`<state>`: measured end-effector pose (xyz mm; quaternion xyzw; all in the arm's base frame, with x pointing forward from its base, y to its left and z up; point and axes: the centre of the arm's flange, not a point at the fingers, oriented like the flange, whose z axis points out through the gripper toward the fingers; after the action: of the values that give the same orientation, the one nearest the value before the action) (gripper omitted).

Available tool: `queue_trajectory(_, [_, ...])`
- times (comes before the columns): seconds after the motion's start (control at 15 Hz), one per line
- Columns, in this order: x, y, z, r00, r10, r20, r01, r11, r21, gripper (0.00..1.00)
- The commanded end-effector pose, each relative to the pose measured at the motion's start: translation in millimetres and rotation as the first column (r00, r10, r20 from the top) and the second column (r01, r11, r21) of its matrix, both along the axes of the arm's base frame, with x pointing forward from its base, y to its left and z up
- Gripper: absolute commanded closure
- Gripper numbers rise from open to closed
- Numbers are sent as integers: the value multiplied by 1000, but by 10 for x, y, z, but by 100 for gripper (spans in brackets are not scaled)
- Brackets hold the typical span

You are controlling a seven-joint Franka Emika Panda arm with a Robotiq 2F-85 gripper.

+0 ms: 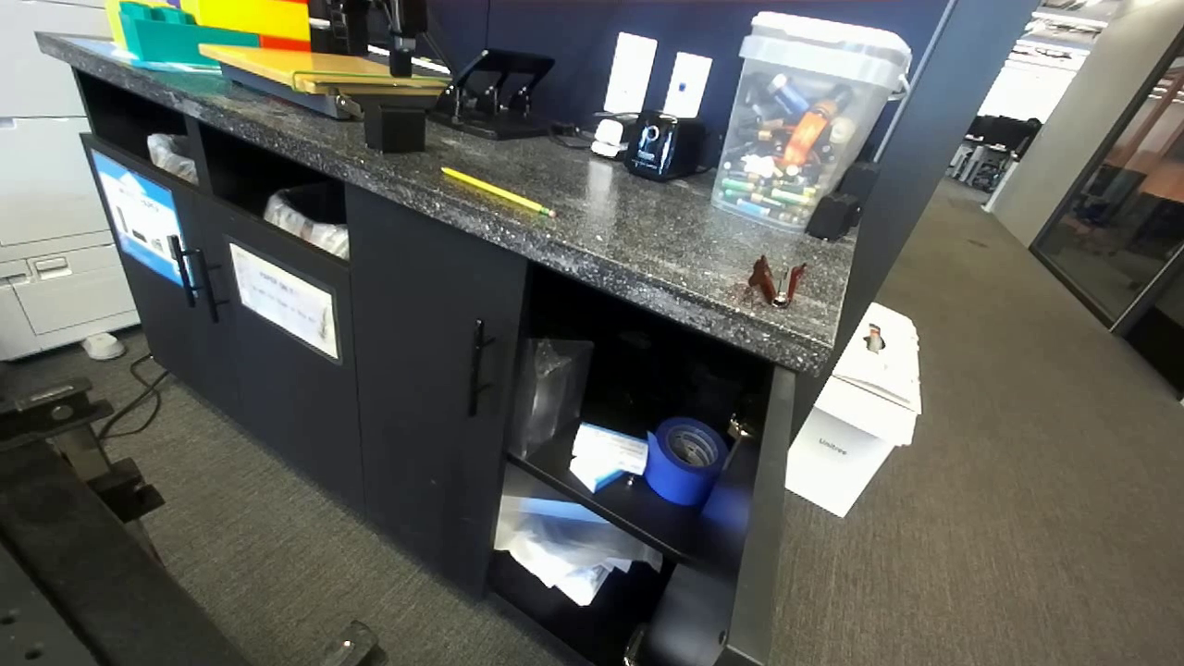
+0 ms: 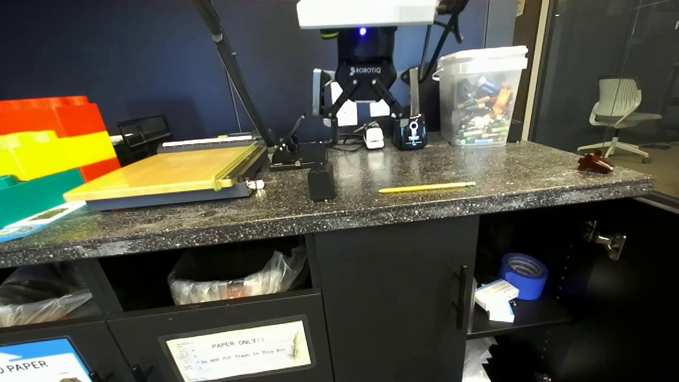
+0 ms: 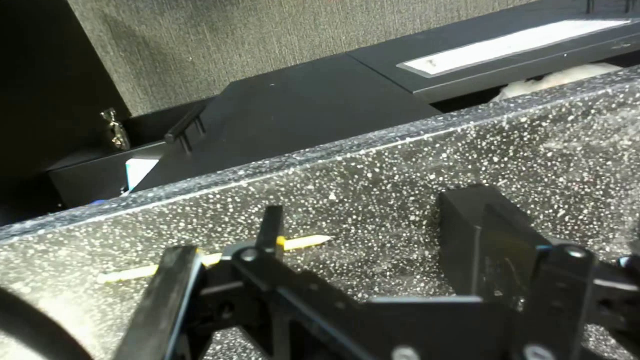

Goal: Move the black object to the right

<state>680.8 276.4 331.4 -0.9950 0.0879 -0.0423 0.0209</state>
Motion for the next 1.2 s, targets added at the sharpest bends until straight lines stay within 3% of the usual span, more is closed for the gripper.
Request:
queue_trajectory(0.0, [693,483,-130,1000,7,-3,-7,1000,7,0])
queue_trajectory(0.4, [971,858,-435,1000,16,0,-16,1000,-1,0])
queue_trajectory(1.0, [1132,1158,-572,1000,-5,-8,5,1000,-30,0])
queue_trajectory(1.07, [1139,1168,-589,1000,-15,2,15,999,-39,18])
queue_trajectory(1.13, [1145,1174,-604,1000,-23,17,24,998,-55,26])
